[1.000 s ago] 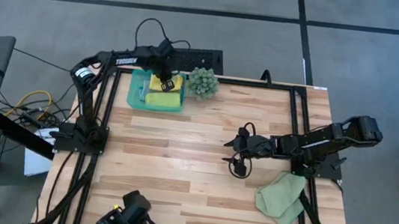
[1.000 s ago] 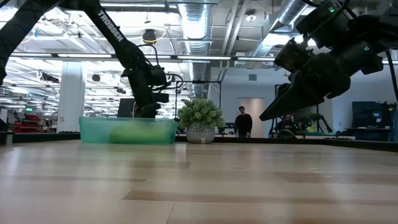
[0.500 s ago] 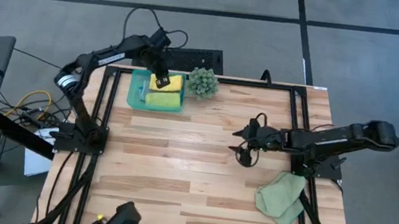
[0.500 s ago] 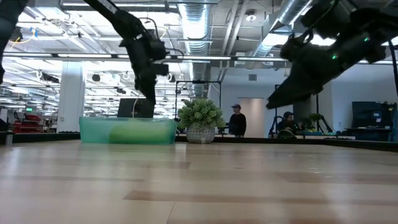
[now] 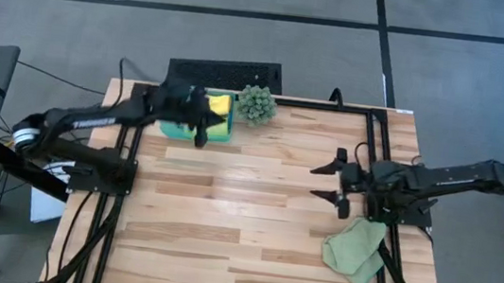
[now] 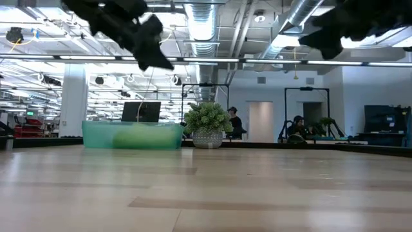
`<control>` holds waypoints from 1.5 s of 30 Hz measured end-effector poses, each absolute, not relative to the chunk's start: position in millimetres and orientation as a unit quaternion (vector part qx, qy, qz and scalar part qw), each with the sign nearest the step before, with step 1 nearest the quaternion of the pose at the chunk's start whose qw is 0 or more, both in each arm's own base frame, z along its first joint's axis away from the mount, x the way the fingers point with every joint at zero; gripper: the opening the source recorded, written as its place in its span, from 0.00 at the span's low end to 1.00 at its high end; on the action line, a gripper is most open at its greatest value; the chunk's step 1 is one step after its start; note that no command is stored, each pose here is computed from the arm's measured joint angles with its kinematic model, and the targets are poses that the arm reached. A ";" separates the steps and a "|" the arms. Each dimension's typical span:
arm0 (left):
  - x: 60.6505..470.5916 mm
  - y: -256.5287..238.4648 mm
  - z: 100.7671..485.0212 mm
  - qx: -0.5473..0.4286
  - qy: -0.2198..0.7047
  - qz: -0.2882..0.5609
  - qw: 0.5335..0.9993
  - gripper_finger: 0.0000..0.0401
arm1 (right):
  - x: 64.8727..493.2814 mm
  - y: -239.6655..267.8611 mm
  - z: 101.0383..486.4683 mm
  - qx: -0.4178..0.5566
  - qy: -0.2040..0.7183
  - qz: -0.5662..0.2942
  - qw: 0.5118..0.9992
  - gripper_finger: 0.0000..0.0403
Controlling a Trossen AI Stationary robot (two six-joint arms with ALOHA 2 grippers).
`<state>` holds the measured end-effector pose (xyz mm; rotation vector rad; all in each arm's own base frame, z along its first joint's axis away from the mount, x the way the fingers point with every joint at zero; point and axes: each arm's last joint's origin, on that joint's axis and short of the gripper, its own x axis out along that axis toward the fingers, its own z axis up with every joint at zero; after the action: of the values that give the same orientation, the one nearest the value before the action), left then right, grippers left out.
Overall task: Fold microfiber towels
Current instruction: Fold the green microfiber cloth
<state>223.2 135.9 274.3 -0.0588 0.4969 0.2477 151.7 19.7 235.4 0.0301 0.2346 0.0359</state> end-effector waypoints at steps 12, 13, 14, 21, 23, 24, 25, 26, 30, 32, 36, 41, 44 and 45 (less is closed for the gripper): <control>209.8 37.5 249.7 -0.032 0.154 0.098 0.983 0.01 | 122.0 20.9 254.5 0.077 0.045 0.040 0.995 0.76; 210.7 32.5 249.5 -0.033 0.154 0.094 0.983 0.01 | 121.1 20.7 254.4 0.087 0.046 0.040 0.994 0.76; 211.4 27.3 249.6 -0.034 0.154 0.090 0.983 0.01 | 120.4 20.6 253.9 0.096 0.049 0.039 0.993 0.76; 214.9 1.9 253.6 -0.055 0.127 0.081 0.987 0.01 | 119.3 20.6 246.7 0.097 0.087 0.036 0.991 0.76; 215.3 -2.5 255.4 -0.062 0.117 0.078 0.988 0.01 | 118.8 20.5 243.9 0.097 0.102 0.034 0.990 0.76; 215.5 -4.6 256.4 -0.064 0.112 0.076 0.989 0.01 | 118.5 20.4 242.5 0.099 0.109 0.033 0.989 0.76; 215.6 -6.3 257.2 -0.067 0.107 0.075 0.989 0.01 | 118.3 20.4 241.4 0.100 0.114 0.032 0.988 0.76; 215.5 -7.9 257.4 -0.070 0.106 0.075 0.989 0.01 | 118.1 20.4 240.4 0.099 0.120 0.031 0.987 0.76; 215.3 -12.9 257.9 -0.075 0.103 0.069 0.989 0.01 | 117.6 20.3 238.2 0.098 0.131 0.030 0.986 0.76; 215.2 -14.8 257.9 -0.075 0.104 0.065 0.990 0.01 | 117.4 20.2 237.6 0.097 0.134 0.029 0.986 0.76; 215.1 -17.1 258.1 -0.074 0.103 0.061 0.990 0.01 | 117.4 20.2 237.7 0.097 0.134 0.029 0.986 0.76; 215.3 -17.0 259.4 -0.087 0.094 0.070 0.989 0.01 | 117.4 20.2 237.7 0.097 0.134 0.029 0.986 0.76; 215.4 -17.0 259.5 -0.114 0.092 0.073 0.987 0.01 | 117.4 20.2 237.7 0.097 0.134 0.029 0.986 0.76; 215.3 -16.7 259.4 -0.119 0.091 0.078 0.986 0.01 | 117.4 20.2 237.7 0.097 0.134 0.029 0.986 0.76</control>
<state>215.3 -16.7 259.4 -0.2399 0.1838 0.1564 117.4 20.2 237.7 0.1957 0.2686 0.0587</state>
